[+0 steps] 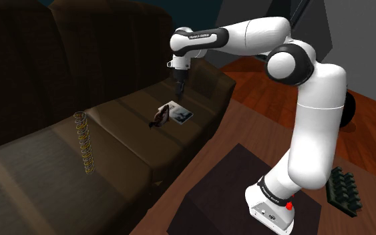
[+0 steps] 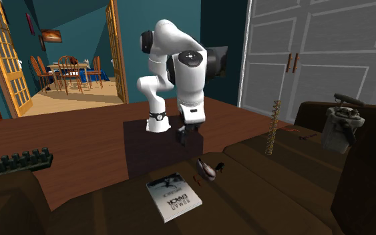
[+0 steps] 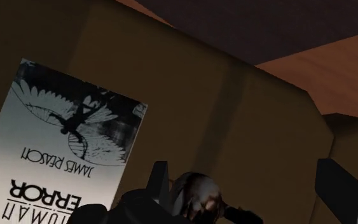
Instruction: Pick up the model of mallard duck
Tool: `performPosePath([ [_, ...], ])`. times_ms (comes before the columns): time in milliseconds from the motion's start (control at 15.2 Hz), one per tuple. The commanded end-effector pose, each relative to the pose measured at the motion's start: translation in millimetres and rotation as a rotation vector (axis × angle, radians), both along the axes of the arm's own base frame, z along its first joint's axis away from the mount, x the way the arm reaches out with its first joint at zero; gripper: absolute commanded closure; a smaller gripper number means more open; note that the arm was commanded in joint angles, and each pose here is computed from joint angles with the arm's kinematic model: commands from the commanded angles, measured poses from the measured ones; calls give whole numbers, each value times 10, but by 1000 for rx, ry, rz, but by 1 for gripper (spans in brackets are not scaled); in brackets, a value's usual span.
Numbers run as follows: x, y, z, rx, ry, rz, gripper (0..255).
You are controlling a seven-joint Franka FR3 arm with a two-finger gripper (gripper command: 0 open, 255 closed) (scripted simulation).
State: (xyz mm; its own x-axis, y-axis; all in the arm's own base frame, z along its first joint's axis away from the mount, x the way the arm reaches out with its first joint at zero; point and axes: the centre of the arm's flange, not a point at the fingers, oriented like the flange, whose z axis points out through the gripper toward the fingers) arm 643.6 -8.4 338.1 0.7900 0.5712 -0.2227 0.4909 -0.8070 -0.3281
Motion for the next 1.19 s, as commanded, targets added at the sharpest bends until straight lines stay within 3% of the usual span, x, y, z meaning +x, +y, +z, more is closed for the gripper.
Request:
performPosePath([
  [0,215,89,-216,13,19,32,0],
  [264,586,203,-587,36,52,88,0],
  [858,586,203,-987,36,52,88,0],
  [924,585,206,-993,36,52,88,255],
  [1122,588,205,-995,36,52,88,255],
])
